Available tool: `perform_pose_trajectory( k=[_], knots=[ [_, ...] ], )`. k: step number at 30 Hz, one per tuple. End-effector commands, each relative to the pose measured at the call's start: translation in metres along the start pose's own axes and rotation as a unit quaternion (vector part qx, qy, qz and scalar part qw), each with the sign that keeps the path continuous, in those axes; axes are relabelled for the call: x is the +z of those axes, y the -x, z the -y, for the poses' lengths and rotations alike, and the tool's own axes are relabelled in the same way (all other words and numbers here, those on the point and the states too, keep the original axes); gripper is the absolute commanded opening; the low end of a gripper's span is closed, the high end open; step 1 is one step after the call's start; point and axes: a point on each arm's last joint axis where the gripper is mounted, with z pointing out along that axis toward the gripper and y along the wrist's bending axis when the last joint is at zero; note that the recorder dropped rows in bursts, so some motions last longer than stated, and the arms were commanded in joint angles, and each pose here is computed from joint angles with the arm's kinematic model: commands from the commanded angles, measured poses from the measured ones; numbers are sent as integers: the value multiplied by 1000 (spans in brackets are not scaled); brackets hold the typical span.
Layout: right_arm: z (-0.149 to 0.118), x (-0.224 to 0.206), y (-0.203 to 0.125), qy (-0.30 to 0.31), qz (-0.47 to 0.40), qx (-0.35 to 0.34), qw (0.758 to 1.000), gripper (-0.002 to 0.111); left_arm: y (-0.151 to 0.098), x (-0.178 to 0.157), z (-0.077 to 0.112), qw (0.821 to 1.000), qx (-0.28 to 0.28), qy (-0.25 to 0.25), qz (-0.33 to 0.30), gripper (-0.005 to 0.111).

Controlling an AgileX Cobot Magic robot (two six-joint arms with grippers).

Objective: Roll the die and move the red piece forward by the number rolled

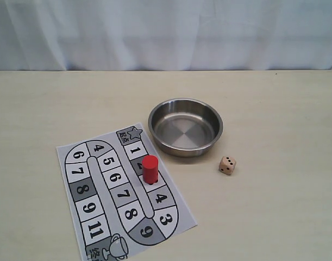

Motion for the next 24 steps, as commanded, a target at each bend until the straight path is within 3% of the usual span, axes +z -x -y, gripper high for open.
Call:
perform_pose_trajectory(
  k=[1,14,24],
  knots=[
    [-2,-13,-19,4,48,8,999,4,2,0,1,1000,-2,-4,6,0],
    [-4,-56,-50,-8,219,-11,976,4,2,0,1,1000,-2,-4,6,0],
    [-4,-58,-46,-10,244,-10,970,4,2,0,1,1000,-2,-4,6,0]
  ],
)
